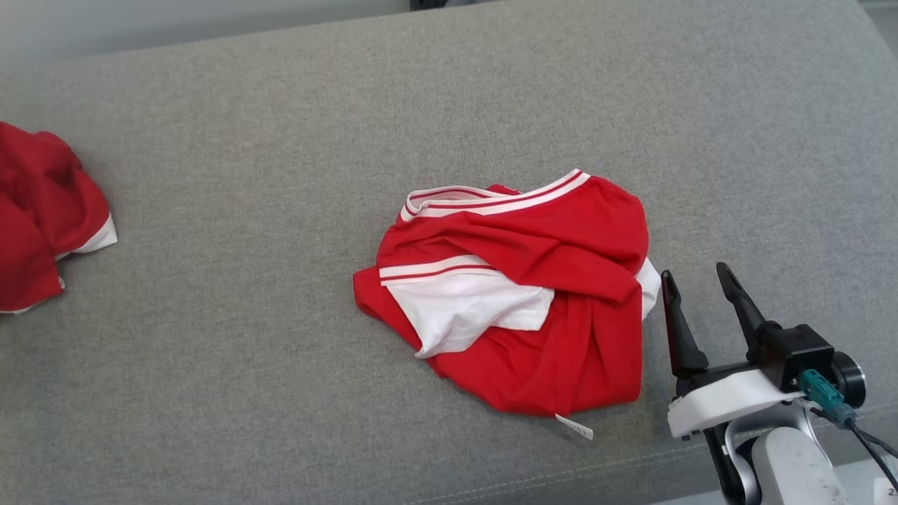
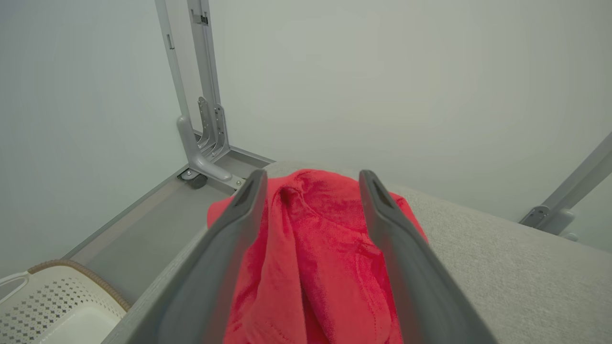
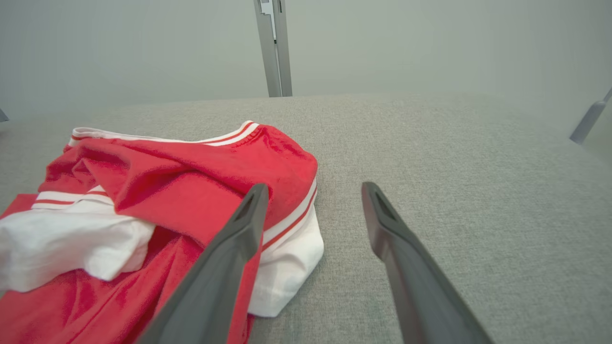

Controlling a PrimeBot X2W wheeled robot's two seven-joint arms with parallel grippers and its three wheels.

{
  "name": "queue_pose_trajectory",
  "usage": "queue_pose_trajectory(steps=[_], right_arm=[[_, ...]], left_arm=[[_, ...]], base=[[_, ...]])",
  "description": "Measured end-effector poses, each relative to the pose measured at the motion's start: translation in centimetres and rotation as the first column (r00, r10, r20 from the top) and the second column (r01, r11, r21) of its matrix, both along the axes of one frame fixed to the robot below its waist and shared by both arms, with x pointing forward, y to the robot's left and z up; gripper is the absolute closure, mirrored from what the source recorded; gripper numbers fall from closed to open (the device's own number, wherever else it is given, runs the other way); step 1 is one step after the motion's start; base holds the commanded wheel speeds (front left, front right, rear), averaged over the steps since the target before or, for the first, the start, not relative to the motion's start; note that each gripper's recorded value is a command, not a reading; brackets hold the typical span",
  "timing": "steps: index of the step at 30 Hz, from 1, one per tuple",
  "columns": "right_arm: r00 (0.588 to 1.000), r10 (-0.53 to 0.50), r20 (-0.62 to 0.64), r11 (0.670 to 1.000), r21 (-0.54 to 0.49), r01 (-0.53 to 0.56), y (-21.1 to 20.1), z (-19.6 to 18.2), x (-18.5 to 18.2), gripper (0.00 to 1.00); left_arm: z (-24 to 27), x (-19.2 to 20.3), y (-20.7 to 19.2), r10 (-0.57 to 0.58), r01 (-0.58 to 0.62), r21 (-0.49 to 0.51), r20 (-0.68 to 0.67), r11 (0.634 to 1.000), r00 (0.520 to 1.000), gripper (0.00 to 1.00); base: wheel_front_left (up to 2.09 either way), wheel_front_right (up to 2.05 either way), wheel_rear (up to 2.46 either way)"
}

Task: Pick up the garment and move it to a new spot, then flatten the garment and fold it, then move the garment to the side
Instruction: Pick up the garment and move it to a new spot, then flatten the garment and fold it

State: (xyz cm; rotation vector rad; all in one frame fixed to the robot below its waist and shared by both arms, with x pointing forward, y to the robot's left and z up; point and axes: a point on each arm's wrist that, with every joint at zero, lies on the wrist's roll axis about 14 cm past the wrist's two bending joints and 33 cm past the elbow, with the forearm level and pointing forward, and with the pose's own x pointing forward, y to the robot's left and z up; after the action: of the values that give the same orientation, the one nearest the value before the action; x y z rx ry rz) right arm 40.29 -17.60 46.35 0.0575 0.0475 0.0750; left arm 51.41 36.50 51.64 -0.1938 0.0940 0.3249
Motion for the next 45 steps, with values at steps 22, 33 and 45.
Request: queue_pose_trajectory(steps=[22,33,45], right_arm=[[0.965,0.03,0.26,0.994,-0.108,-0.001,-1.6,9.2,-4.0,0.0],[0.985,-0.031,0.171,0.998,-0.043,0.039,-2.2,6.0,-6.0,0.0],[0.989,-0.009,0.149,0.999,-0.034,0.014,-0.9,5.2,-6.3,0.0]], left_arm=[[0.0,-13.2,-14.0,-0.306,0.303,0.046,0.063,0.952,0.95,0.0],[-3.2,-16.8,-17.8,-0.376,0.38,-0.056,0.079,0.923,0.923,0.0],[-4.9,-19.2,-17.4,-0.394,0.397,-0.033,0.079,0.917,0.916,0.0]], base=[[0.0,0.0,0.0],[0.0,0.0,0.0],[0.0,0.0,0.0]])
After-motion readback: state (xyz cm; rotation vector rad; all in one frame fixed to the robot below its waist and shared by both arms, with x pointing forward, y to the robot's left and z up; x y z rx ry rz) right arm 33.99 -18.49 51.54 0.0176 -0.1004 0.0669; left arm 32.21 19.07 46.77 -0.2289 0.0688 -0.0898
